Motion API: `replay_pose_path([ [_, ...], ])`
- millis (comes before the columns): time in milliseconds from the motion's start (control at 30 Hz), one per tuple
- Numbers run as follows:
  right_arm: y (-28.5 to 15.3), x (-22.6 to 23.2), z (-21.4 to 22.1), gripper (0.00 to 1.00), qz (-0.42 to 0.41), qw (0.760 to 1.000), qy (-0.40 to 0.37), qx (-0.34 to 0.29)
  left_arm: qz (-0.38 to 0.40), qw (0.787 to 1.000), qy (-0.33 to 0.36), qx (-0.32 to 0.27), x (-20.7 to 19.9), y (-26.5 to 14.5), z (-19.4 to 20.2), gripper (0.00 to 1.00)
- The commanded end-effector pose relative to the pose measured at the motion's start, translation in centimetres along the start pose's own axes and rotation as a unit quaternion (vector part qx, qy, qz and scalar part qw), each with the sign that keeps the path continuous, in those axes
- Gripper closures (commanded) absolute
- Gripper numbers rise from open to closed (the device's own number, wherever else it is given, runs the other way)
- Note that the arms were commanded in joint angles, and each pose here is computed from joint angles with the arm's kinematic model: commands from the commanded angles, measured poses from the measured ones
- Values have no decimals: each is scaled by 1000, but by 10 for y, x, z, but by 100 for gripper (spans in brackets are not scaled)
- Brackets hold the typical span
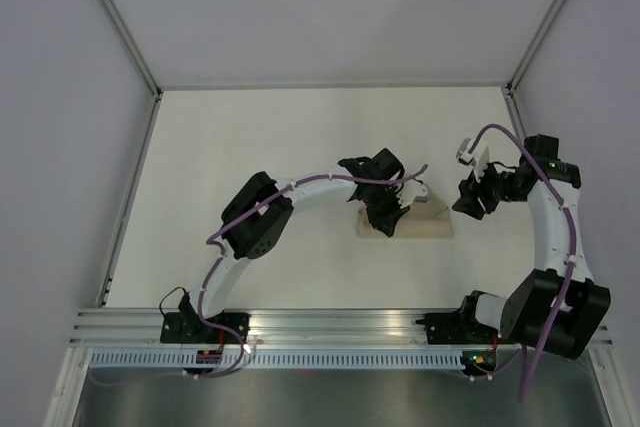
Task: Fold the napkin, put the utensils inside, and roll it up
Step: Roll the napkin with the utensil
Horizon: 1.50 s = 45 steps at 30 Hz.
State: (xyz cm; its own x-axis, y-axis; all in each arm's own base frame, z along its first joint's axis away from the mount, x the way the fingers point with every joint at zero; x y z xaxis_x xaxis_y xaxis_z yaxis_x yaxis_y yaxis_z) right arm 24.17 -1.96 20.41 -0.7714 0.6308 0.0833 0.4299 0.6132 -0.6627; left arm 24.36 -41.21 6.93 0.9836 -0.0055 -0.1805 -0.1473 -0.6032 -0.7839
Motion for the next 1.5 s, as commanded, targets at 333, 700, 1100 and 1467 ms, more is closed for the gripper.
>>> replay_pose_path([
  [333,61,76,14,40,-9,975,-218,36,155,958,-211,120,-16,20,75,98],
  [700,118,97,21,41,20,955,-290,60,151,945,-246,152,-8,28,74,98],
  [1100,150,105,44,46,32,942,-318,99,149,942,-256,159,-6,30,74,93],
  [1467,158,105,56,70,26,946,-304,113,124,944,-280,127,1,25,55,66],
])
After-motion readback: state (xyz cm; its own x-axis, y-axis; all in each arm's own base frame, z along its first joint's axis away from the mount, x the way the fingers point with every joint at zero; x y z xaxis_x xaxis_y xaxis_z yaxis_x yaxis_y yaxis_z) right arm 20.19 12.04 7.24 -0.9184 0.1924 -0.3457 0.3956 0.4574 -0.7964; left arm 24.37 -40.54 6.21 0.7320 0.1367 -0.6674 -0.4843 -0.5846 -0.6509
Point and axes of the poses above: each gripper's point midway between its finger pads, its own y axis out along the fingers, its own x axis along the line the jaws close on, z = x × y, the point moved 6 cm from there along -y, back along the fingers, and after that the axes turned 5 degrees about y, right-handed, at the moved point
